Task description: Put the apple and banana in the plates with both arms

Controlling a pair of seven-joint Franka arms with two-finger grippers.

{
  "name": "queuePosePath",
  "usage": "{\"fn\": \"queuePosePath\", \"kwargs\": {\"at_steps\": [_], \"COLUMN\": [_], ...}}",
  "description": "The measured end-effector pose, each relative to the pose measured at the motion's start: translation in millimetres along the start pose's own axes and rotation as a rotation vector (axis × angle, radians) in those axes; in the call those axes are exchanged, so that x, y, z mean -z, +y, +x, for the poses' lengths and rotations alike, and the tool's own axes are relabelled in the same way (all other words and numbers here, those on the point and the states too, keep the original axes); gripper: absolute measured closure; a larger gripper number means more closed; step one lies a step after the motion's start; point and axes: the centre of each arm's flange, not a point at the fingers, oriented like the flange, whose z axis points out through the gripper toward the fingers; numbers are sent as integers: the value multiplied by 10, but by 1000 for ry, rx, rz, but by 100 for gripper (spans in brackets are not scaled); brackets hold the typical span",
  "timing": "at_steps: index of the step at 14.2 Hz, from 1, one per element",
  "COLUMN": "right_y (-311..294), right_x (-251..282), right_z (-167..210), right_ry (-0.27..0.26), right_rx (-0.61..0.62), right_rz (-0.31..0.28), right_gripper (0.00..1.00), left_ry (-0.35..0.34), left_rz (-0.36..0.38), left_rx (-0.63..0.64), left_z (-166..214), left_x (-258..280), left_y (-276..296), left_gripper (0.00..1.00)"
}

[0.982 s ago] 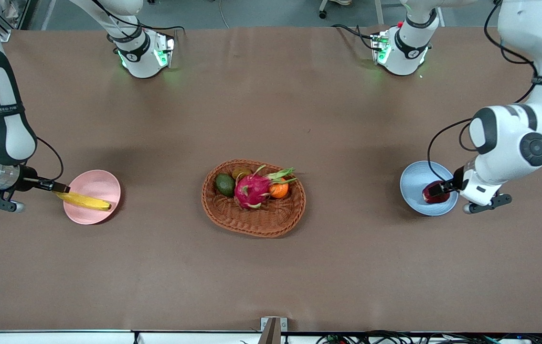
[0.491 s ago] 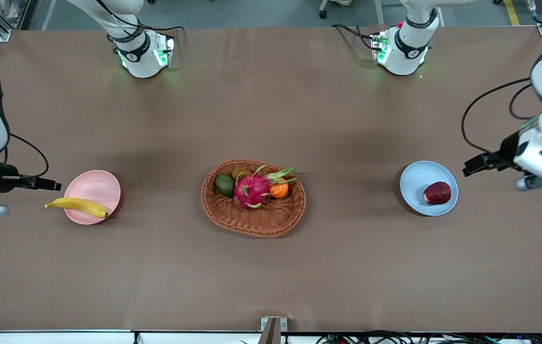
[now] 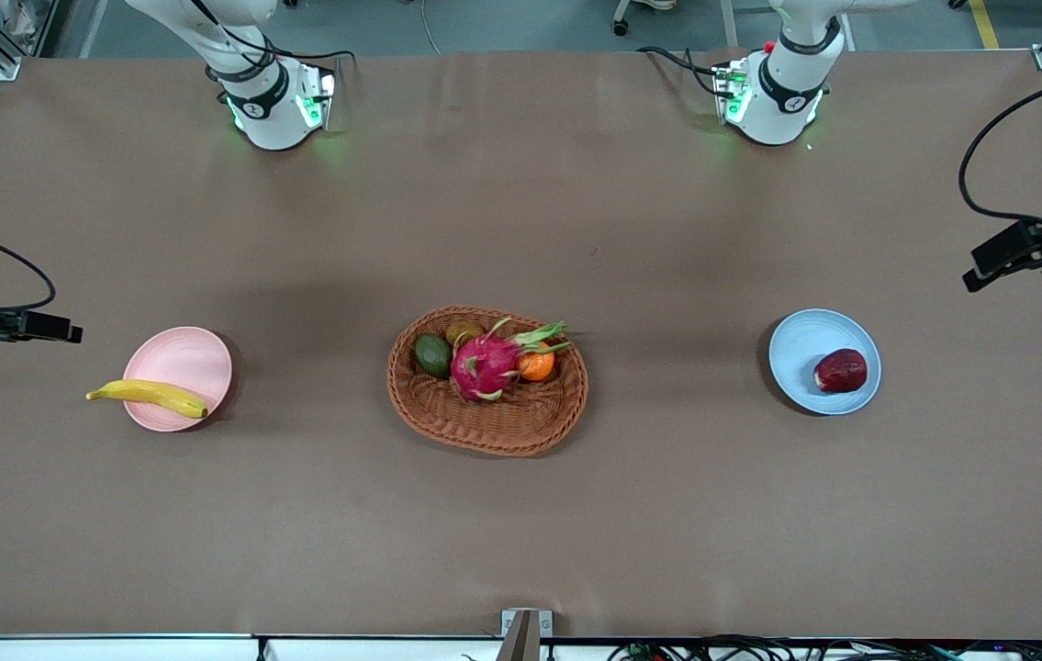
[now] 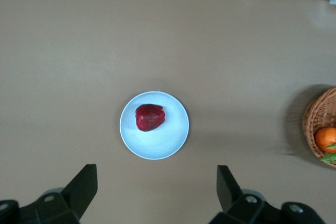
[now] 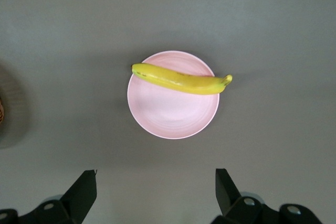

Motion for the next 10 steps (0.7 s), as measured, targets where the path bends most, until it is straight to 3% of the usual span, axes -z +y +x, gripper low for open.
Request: {"fn": "queuePosePath", "kwargs": {"at_steps": [4,10], "right_y": [-48,-593], "right_x": [159,194], "right_z": [-6,4], "right_ry": [13,7], "right_rx": [8,-2], "right_rz": [-9,-17], "right_gripper": [0,0], "left_ry": [15,-76], "left_rz": [1,4], "left_rx": [-6,-68], "left_z": [-19,-113], "left_x": [94,14], "left_y": [-19,-51], "left_gripper": [0,0]}}
